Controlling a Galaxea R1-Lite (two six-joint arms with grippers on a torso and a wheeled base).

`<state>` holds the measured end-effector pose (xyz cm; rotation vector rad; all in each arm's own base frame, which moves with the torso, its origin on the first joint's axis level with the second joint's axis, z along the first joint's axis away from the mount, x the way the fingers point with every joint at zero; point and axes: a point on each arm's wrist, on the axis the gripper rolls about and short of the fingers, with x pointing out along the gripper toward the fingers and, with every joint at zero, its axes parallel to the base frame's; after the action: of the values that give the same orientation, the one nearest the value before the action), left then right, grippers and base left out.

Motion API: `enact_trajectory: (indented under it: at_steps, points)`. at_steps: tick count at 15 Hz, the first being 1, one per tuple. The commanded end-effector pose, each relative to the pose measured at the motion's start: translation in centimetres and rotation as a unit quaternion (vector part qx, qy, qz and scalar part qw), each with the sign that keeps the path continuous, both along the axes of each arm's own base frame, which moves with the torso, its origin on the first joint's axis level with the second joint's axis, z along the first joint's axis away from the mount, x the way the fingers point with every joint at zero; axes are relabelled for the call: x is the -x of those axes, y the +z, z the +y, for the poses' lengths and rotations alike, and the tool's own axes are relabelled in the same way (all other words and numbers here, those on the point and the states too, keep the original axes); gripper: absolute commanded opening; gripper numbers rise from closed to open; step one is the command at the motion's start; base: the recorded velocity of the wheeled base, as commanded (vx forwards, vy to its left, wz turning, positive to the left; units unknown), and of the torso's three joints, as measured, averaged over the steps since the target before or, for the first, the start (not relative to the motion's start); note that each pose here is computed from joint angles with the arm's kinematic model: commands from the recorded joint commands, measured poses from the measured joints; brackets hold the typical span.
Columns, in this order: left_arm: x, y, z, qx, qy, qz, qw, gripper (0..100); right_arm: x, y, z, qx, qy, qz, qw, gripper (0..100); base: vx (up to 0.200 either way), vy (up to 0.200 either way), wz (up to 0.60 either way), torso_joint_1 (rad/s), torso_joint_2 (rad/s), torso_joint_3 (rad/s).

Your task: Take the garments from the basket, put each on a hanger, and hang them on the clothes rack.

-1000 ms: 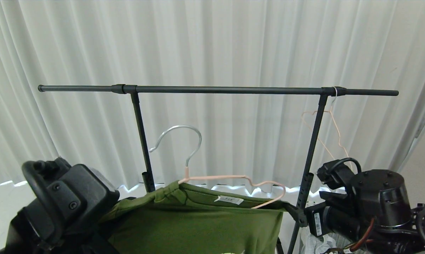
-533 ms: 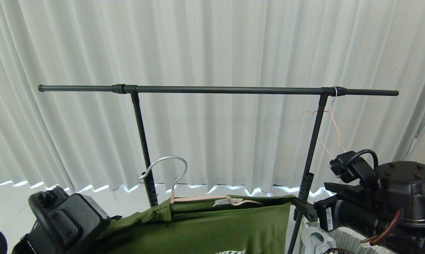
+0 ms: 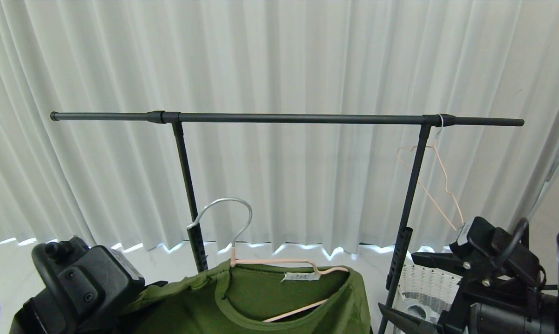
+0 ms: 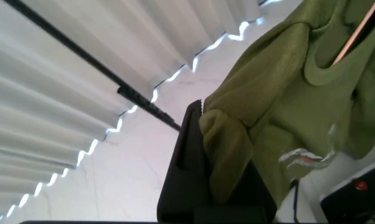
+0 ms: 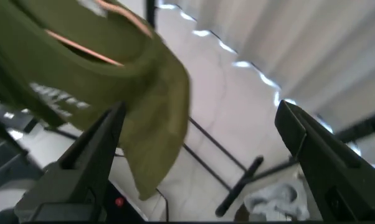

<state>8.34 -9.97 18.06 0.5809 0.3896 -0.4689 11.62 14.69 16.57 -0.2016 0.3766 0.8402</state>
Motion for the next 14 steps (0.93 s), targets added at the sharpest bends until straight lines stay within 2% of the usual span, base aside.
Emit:
enact_trajectory:
  at_steps: [1,5,7,9,14]
  points:
    - [0.4,0.1,-0.1,0.007,-0.022,0.002,0.9997,0,1.0,0.8,0.8,-0.005,0.047,-0.017,0.9987,100,0.0,0.0,0.0,0.0,0.0,0.0]
    - [1.3,0.0,-0.4,0.007,-0.086,0.008,0.9962,0,2.4,2.3,3.3,0.022,0.17,-0.024,0.9849,100,0.0,0.0,0.0,0.0,0.0,0.0]
    - [2.0,0.3,-0.5,-0.002,-0.136,-0.002,0.9907,0,3.0,2.4,4.5,0.041,0.219,-0.008,0.9748,100,0.0,0.0,0.0,0.0,0.0,0.0]
    - [2.1,0.3,-0.5,-0.014,-0.151,-0.007,0.9883,0,3.2,1.9,5.3,0.054,0.244,-0.004,0.9683,100,0.0,0.0,0.0,0.0,0.0,0.0]
    - [2.2,0.6,-0.8,-0.003,-0.166,-0.013,0.9861,0,3.1,1.1,7.5,0.068,0.26,0.008,0.9633,100,0.0,0.0,0.0,0.0,0.0,0.0]
